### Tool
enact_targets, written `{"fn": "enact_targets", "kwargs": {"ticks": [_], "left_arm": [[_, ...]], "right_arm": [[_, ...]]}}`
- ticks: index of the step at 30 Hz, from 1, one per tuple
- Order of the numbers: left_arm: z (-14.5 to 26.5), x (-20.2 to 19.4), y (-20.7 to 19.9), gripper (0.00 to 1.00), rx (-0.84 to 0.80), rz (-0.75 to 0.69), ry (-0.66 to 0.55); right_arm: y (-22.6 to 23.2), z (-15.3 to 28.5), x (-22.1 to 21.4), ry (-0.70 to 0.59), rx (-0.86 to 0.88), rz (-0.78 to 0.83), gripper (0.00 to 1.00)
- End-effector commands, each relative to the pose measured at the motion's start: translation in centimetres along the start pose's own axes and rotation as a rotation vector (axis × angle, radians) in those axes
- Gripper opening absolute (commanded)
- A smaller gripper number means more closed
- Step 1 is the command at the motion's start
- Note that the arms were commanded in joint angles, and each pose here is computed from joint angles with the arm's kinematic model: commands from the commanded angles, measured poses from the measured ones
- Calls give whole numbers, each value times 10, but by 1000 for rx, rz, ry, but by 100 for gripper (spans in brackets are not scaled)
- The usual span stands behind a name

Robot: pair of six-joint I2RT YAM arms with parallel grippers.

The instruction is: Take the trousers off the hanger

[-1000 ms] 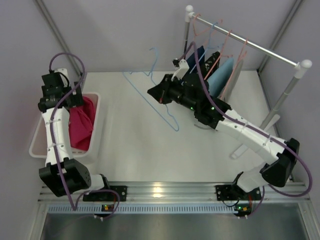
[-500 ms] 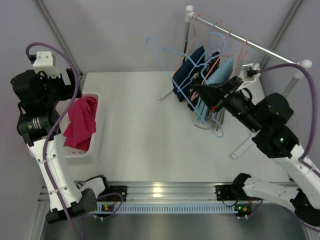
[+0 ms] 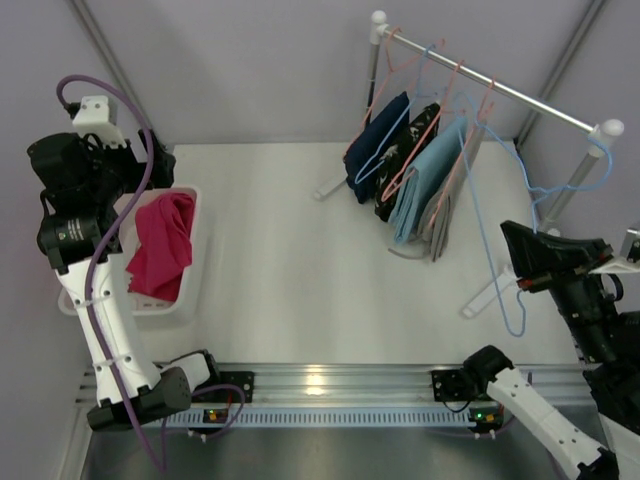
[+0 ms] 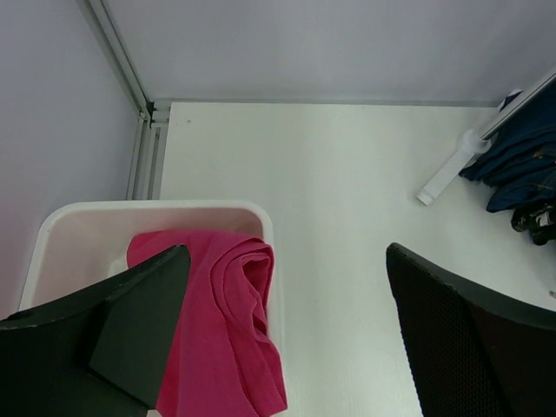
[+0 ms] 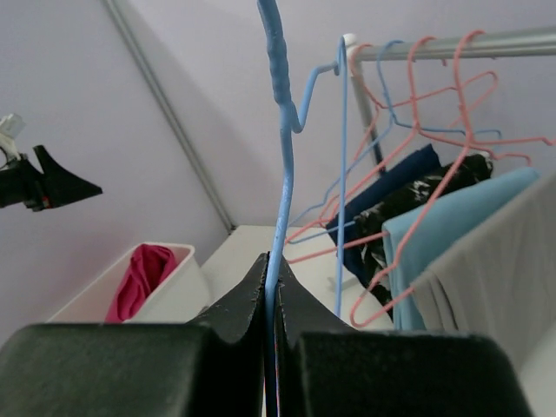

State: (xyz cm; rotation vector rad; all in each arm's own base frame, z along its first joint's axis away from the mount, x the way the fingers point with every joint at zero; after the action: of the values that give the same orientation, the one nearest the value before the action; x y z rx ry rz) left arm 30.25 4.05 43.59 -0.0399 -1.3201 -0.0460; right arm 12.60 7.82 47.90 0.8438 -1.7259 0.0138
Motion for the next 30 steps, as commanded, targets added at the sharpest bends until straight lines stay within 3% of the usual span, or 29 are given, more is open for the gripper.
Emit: {"fn": "enact_targets", "kwargs": {"ticks": [1, 4, 11, 18, 24, 30], "left_arm": [[3, 25, -6, 99, -36, -17, -99], [0, 27, -5, 99, -30, 14, -102], [-3, 32, -5, 99, -31, 40, -113], [-2, 37, -2, 99, -15, 25, -133], [1, 24, -7, 99, -36, -7, -130], [3, 5, -10, 99, -43, -48, -128]], "right_arm": [[-27, 27, -15, 29, -125, 48, 0], [-34, 48, -25, 44, -173, 29, 0], [-86, 70, -62, 116, -481, 6, 0], [-114, 23, -68, 193, -625, 25, 0], [-116, -29, -42, 134, -613, 80, 0], [-119, -44, -28, 104, -635, 103, 0]]}}
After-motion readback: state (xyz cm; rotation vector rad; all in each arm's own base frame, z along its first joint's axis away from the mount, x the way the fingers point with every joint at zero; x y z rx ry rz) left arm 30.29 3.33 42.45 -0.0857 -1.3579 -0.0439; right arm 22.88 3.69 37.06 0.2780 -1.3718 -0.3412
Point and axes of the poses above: each gripper's point midway between its finger pads, its own z axis back along the fingers, its own y axis along the line the jaws close on, x = y × z, the point moved 1 cm from there along z, back along the fingers, and after that the axes turned 4 degrees about -z, right-handed, at the moved point
